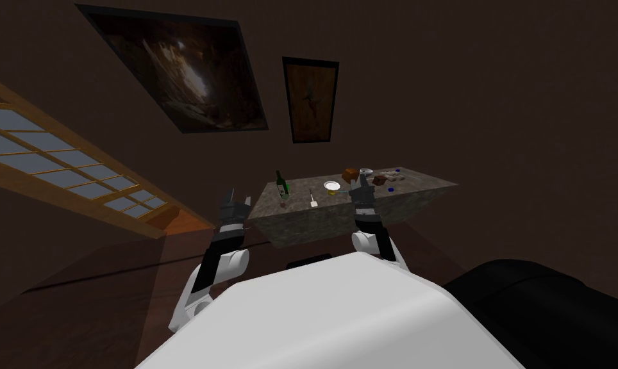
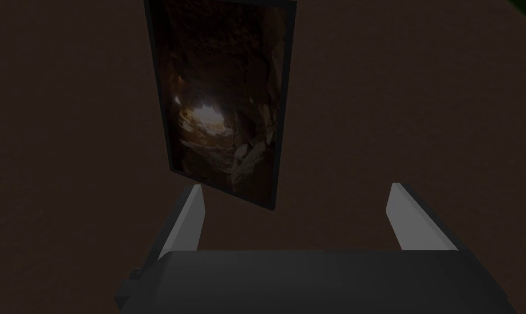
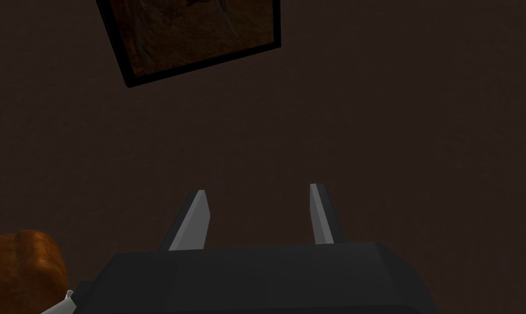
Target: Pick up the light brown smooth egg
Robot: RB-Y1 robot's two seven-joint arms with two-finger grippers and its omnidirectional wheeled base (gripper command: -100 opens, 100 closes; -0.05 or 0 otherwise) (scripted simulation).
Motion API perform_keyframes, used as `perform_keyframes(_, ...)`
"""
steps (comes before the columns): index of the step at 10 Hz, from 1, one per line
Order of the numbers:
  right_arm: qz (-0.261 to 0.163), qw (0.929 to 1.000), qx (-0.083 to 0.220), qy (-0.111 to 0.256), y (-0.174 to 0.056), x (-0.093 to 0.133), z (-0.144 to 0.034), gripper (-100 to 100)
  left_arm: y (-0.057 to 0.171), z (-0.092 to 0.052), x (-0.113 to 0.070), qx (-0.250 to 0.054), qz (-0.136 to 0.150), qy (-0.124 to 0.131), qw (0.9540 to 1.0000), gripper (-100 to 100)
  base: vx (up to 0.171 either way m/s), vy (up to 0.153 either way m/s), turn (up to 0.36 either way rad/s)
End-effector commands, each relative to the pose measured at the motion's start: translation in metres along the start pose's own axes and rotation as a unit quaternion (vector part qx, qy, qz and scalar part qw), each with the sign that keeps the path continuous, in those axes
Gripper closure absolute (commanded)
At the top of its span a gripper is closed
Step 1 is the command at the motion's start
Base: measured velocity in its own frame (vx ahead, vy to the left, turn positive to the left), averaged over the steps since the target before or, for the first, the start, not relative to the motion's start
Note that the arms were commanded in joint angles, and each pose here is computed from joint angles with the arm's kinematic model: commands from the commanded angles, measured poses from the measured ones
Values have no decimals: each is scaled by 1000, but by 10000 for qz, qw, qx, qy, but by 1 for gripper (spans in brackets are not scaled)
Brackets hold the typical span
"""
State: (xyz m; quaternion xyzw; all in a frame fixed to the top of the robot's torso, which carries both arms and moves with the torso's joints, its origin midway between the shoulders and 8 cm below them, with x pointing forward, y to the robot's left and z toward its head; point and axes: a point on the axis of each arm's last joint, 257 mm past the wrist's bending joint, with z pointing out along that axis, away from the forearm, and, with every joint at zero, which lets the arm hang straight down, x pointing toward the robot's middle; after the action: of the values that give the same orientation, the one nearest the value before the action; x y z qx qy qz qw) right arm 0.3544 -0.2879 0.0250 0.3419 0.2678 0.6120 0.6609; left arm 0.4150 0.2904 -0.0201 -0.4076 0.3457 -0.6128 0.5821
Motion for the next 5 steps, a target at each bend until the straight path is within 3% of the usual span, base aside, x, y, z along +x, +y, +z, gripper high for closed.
perform_keyframes(1, 0, 10000, 0, 0, 0, 0, 0, 0, 11, 1, -3, -189, -51, -42, 9998, -100, 8, -6, 15)
perform_keyframes(5, 0, 10000, 0, 0, 0, 0, 0, 0, 44, 6, -15, -722, -259, -173, 9969, -100, 9, -11, 21)
